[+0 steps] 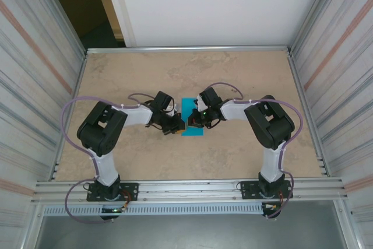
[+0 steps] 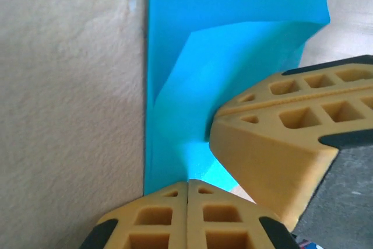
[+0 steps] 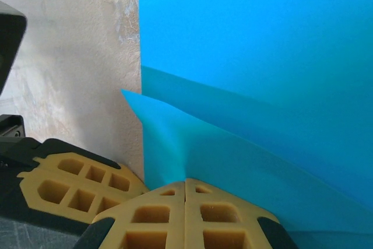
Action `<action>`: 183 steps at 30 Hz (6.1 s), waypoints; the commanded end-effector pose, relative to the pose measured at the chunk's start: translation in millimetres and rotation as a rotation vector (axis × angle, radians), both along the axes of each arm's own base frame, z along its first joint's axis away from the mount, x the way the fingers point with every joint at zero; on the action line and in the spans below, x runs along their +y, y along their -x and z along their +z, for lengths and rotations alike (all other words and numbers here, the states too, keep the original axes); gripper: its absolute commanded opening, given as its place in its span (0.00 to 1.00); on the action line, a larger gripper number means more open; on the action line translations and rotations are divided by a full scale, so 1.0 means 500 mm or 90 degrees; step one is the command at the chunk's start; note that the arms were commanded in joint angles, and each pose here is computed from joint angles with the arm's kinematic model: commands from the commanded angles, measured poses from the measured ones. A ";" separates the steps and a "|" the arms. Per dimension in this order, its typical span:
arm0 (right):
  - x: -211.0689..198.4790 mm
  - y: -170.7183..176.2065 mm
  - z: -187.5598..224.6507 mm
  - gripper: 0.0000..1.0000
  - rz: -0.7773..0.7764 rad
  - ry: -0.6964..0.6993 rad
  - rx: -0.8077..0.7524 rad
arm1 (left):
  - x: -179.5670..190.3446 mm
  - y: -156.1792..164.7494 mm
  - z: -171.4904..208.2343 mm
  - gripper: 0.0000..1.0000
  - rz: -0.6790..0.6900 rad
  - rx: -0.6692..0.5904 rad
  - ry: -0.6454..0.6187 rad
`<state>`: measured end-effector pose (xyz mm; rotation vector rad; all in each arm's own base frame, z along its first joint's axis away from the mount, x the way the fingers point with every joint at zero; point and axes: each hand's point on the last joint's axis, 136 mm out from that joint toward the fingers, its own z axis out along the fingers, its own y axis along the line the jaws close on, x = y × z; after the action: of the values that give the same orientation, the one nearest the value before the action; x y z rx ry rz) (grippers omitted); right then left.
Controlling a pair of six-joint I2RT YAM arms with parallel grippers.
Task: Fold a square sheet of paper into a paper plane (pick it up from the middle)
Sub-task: Fold the triangle a second time at the center of the table, then turn over the paper at the center of the table.
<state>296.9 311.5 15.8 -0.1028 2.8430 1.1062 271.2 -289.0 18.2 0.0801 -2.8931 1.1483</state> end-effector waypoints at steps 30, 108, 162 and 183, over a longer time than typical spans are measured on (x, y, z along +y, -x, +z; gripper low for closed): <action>-0.065 -0.022 0.053 0.00 -0.057 0.051 -0.049 | 0.065 0.042 -0.059 0.00 0.026 0.072 -0.096; -0.073 -0.029 0.012 0.35 -0.316 0.034 0.093 | 0.049 -0.072 -0.025 0.20 0.060 -0.010 -0.049; -0.026 -0.050 0.051 0.06 -0.258 -0.066 -0.021 | 0.051 -0.126 0.093 0.30 0.108 -0.075 0.034; -0.027 -0.043 0.464 0.03 -0.146 -0.368 -0.267 | 0.114 -0.036 0.417 0.98 0.182 -0.352 0.317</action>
<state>326.7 295.0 216.5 0.1029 2.1093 1.4713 294.3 -224.4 188.5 0.2739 -3.0619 1.9791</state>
